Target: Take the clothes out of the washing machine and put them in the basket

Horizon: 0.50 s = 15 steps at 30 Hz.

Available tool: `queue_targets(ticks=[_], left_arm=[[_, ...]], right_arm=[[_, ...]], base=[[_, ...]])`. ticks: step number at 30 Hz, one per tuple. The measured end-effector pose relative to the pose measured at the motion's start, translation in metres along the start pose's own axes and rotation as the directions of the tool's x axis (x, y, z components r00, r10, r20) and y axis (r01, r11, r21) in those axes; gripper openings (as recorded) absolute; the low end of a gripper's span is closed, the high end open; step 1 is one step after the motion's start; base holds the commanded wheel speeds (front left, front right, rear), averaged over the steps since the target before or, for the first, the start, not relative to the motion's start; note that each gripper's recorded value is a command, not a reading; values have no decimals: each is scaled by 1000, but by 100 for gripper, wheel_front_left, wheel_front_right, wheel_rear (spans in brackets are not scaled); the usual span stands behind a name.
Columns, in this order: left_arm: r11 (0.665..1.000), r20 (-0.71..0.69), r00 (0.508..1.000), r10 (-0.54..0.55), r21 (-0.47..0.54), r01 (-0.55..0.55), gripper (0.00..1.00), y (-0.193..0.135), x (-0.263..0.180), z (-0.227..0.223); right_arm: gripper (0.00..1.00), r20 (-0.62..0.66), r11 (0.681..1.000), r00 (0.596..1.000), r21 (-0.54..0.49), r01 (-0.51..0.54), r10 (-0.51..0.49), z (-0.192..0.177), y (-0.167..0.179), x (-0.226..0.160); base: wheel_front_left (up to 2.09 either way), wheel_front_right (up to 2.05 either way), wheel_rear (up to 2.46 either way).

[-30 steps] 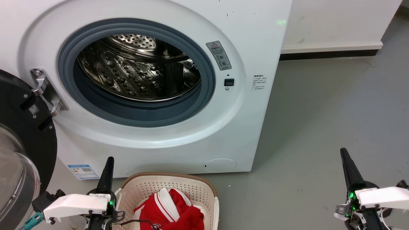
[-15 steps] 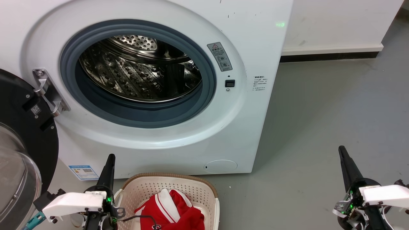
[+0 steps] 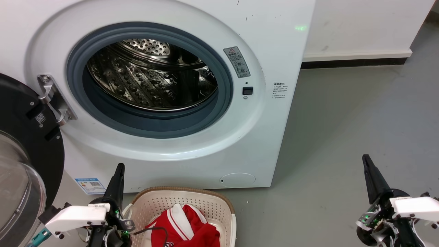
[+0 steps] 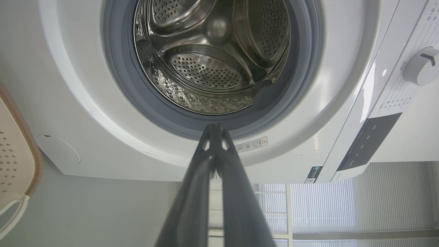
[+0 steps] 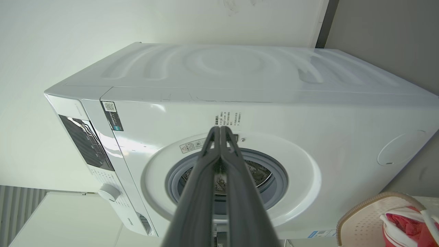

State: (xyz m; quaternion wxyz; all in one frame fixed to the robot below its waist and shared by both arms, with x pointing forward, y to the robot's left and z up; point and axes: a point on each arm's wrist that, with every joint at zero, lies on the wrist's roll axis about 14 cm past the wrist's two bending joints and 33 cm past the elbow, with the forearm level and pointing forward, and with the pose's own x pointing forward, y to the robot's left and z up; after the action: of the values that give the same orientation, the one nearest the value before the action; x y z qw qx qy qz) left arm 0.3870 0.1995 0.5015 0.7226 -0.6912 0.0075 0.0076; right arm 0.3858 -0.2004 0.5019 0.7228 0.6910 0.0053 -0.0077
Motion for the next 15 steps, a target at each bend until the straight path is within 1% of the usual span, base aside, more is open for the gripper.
queue_targets(ticks=[7, 15], left_arm=[[999, -2, 1000, -12, -47, 12, 0, -3, 1, 0], [999, -2, 1000, -12, -48, 12, 0, -3, 1, 0]], right_arm=[[0, -4, 999, 1000, 47, -8, 8, -1, 2, 1], [0, -5, 999, 1000, 49, -8, 8, -1, 2, 1]], base=[[0, 0, 0], [0, 0, 0]])
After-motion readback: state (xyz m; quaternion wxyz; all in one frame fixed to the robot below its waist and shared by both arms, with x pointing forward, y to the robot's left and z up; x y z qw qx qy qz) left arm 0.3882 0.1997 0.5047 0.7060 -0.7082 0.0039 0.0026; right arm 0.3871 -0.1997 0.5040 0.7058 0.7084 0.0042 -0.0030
